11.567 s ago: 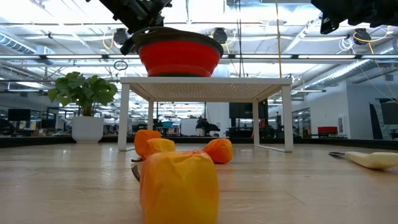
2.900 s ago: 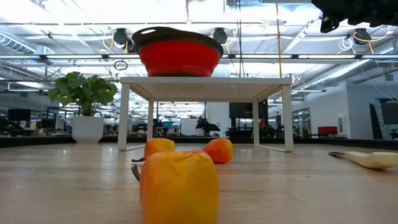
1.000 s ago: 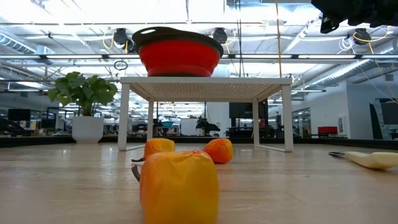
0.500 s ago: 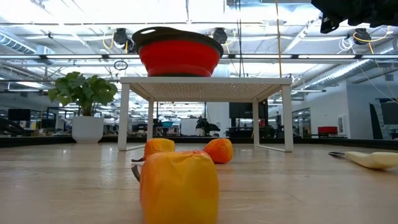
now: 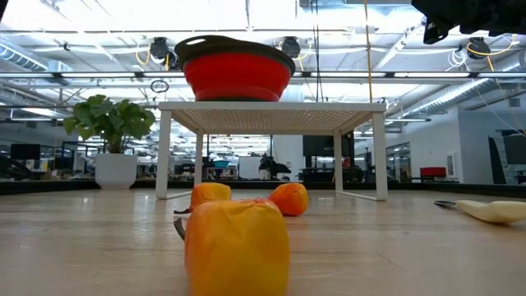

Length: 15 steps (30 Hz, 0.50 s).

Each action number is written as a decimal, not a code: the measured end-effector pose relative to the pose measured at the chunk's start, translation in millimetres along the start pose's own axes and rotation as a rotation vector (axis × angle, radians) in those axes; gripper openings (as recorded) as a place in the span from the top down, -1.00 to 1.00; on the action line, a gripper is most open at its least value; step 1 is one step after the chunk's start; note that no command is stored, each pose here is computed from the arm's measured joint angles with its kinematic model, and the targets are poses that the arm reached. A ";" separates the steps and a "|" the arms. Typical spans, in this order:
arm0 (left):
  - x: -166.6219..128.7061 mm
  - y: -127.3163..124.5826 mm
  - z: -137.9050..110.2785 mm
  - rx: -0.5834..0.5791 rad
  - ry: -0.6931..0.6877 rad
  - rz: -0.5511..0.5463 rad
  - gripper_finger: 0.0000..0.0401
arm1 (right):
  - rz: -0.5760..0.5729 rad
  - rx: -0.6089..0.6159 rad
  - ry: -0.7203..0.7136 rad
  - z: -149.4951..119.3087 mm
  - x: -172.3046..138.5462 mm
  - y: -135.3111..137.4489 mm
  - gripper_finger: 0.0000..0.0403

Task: Pick & Place Fruit
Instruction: Put the orange into the orange strainer bowl on the shelf

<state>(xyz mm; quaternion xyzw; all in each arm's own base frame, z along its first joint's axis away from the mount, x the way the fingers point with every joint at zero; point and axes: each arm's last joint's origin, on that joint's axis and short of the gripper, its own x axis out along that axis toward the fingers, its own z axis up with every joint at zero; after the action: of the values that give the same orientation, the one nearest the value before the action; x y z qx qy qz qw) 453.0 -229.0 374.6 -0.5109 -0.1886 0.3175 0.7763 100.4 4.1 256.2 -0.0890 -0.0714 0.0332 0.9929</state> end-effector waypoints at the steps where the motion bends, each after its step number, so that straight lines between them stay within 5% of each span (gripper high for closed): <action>1: 3.3 5.8 -1.1 -0.021 0.022 0.019 0.48 | 0.000 0.000 0.000 0.0 0.0 0.0 1.00; 7: 15.8 37.7 2.6 -0.074 0.074 0.171 0.48 | 0.000 0.000 0.000 0.0 0.0 0.0 1.00; 15: 16.4 58.9 48.1 -0.011 0.044 0.400 0.48 | 0.000 0.000 0.000 -0.1 0.0 0.0 1.00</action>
<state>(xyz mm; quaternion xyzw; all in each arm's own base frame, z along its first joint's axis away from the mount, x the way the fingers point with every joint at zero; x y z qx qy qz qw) 417.5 -169.1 339.9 -0.5493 -0.0681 0.4531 0.6988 100.5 4.1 256.1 -0.0889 -0.0712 0.0331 0.9929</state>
